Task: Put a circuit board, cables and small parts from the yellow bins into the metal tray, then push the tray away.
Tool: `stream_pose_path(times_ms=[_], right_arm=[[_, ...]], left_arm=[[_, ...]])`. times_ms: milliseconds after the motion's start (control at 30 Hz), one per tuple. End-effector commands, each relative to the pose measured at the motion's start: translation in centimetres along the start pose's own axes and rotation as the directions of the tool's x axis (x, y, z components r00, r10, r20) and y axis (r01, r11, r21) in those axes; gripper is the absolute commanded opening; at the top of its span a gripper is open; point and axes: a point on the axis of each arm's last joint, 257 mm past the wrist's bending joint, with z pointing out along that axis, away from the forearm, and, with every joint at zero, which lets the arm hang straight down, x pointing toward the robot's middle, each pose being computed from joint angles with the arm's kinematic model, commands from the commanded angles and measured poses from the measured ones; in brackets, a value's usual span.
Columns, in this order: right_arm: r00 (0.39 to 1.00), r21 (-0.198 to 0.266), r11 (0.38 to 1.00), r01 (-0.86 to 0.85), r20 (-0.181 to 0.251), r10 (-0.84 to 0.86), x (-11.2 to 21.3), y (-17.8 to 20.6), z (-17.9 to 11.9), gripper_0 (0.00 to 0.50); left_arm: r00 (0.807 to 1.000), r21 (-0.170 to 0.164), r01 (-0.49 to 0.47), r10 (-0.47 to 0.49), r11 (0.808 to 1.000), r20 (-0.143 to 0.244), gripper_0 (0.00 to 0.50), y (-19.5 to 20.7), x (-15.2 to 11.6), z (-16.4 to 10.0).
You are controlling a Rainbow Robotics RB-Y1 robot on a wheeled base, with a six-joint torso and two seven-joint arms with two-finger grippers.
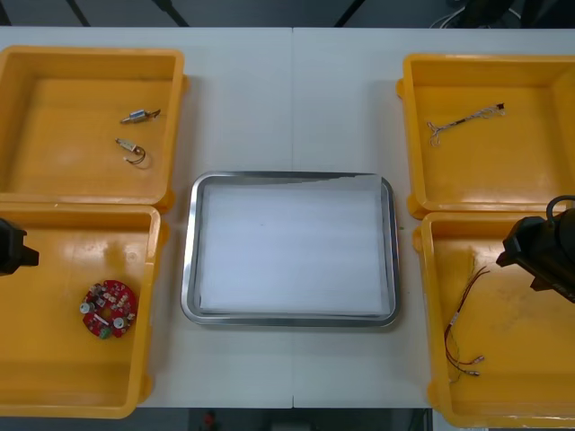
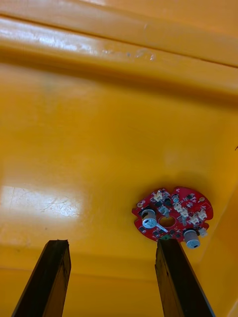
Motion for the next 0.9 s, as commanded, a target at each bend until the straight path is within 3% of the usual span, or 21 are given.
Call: stream_pose_path(times_ms=[33, 233, 467, 900], right_arm=[[0.998, -0.034, 0.998, -0.057, -0.023, 0.056, 1.9, -0.1, 1.5, 0.500], [0.996, -0.064, 0.995, -0.076, -0.046, 0.073, 3.1, 0.3, 2.7, 0.500], [0.994, -0.100, 0.991, -0.084, -0.071, 0.077, 4.4, 1.0, 3.7, 0.500], [0.991, -0.116, 0.990, -0.085, -0.111, 0.072, 5.9, 0.6, 5.7, 0.500]], left_arm=[[0.988, -0.023, -0.153, 0.153, 0.988, -0.020, 0.500, 1.1, 0.8, 0.3], [0.963, -0.024, -0.270, 0.269, 0.963, -0.020, 0.500, 1.4, 1.1, 0.7], [0.918, -0.014, -0.396, 0.396, 0.918, 0.021, 0.500, 0.3, 1.3, 2.8], [0.883, 0.003, -0.467, 0.466, 0.884, 0.055, 0.500, -1.3, 3.4, 6.1]])
